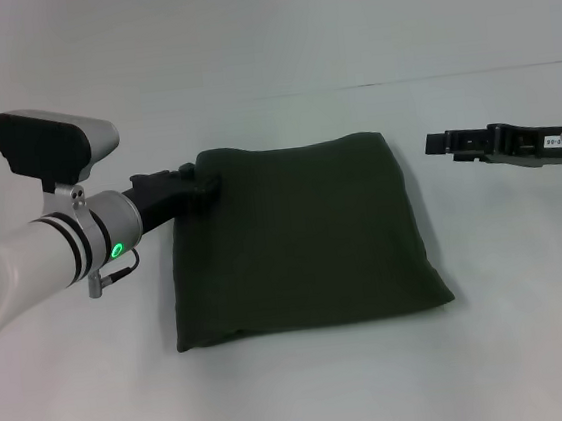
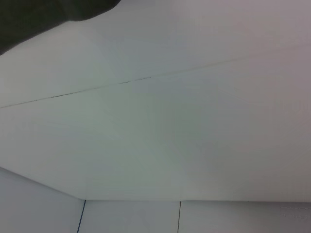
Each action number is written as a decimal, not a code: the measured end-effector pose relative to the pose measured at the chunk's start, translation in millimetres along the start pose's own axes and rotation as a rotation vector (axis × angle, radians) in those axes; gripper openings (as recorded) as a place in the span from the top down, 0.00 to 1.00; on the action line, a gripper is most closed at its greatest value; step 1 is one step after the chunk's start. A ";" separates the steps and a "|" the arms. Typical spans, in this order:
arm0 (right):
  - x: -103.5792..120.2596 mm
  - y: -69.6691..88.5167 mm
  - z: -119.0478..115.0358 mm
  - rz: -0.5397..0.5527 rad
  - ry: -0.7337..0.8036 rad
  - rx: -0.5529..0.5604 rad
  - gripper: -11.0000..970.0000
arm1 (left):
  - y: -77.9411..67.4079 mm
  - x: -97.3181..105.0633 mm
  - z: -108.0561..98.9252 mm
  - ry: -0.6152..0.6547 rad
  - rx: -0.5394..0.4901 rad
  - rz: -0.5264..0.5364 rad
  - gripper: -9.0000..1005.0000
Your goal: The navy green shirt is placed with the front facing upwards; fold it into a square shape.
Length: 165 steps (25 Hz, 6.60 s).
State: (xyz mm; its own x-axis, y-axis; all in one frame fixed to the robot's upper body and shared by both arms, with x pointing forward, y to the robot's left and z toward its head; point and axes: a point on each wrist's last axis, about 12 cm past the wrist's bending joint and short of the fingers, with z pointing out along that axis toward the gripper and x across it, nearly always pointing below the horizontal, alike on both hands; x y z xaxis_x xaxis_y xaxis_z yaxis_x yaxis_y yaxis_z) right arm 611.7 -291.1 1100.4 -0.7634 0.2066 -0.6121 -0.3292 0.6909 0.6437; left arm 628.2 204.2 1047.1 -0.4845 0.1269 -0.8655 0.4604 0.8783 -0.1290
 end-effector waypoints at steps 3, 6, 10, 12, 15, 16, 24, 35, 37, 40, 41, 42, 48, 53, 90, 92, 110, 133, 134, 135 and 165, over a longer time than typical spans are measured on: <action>0.1 0.0 0.2 0.000 0.000 0.000 0.29 | 0.4 -0.6 0.0 -0.001 -0.002 0.001 0.47; 0.1 -0.3 0.3 -0.001 -0.001 0.003 0.29 | 0.7 -1.1 0.0 -0.003 -0.004 0.000 0.61; 0.7 -1.2 0.8 -0.002 -0.004 0.010 0.29 | 1.1 -3.3 0.3 -0.010 -0.006 -0.007 0.78; 1.1 -1.6 0.8 -0.003 -0.004 0.012 0.29 | 0.9 -4.8 0.8 -0.014 -0.005 -0.009 0.85; 1.2 -2.1 1.2 -0.005 -0.004 0.018 0.29 | 0.5 -7.6 1.6 -0.018 -0.004 -0.012 0.89; 1.3 -2.2 1.4 -0.006 -0.003 0.019 0.29 | 0.3 -9.2 2.1 -0.021 -0.003 -0.012 0.89; 0.9 -3.1 1.1 -0.008 -0.005 0.025 0.30 | -1.0 -13.1 3.8 -0.023 0.000 -0.003 0.90; 0.0 -4.3 0.6 -0.004 -0.009 0.034 0.30 | -0.6 -10.9 3.9 -0.013 -0.008 0.004 0.84; 0.0 -4.3 0.6 -0.003 -0.010 0.035 0.30 | -0.5 -10.9 3.9 -0.013 -0.008 0.006 0.82; 0.0 -4.2 0.8 -0.003 -0.010 0.035 0.30 | -0.5 -10.6 3.9 -0.011 -0.008 0.006 0.72; 0.0 -4.1 0.9 -0.002 -0.010 0.034 0.30 | -0.7 -10.3 3.9 -0.011 -0.008 0.006 0.68; 0.1 -4.1 1.0 -0.002 -0.010 0.034 0.30 | -1.0 -9.9 4.0 -0.010 -0.007 0.007 0.64; 1.0 -3.8 1.6 0.000 -0.009 0.033 0.30 | -3.8 -7.9 5.9 0.011 -0.011 0.043 0.46; 1.1 -3.7 1.8 0.002 -0.010 0.033 0.30 | -5.4 -8.7 8.0 0.029 -0.022 0.088 0.47; 4.1 -4.8 3.6 0.006 -0.007 0.037 0.30 | 20.7 -12.1 -3.4 -0.033 -0.147 -0.024 0.86; 4.2 -4.8 3.7 0.005 -0.007 0.037 0.30 | 29.0 -11.4 -8.6 -0.053 -0.177 -0.062 0.81; 4.0 -4.9 3.8 0.006 -0.010 0.038 0.30 | 13.5 -12.9 -10.3 -0.096 -0.030 -0.058 0.41; 2.0 -4.9 4.7 0.013 -0.018 0.043 0.30 | -10.7 6.4 4.8 0.053 -0.001 0.088 0.41; 1.7 -4.9 4.6 0.012 -0.018 0.044 0.30 | -10.7 6.3 4.7 0.052 -0.001 0.089 0.41; 1.4 -4.8 4.6 0.012 -0.019 0.044 0.30 | -10.3 5.8 4.5 0.050 -0.003 0.088 0.41; 2.1 -4.9 4.7 0.012 -0.022 0.043 0.30 | 14.1 -4.9 -10.3 -0.032 -0.089 0.013 0.41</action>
State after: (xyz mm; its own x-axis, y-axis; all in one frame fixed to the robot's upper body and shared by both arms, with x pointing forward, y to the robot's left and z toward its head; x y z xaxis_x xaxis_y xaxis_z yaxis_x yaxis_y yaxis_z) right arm 614.3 -290.8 1093.9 -0.7548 0.2297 -0.6144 -0.2955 0.7172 0.6312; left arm 629.4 220.7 1054.5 -0.4542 0.1245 -0.8821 0.3980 0.9143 -0.0758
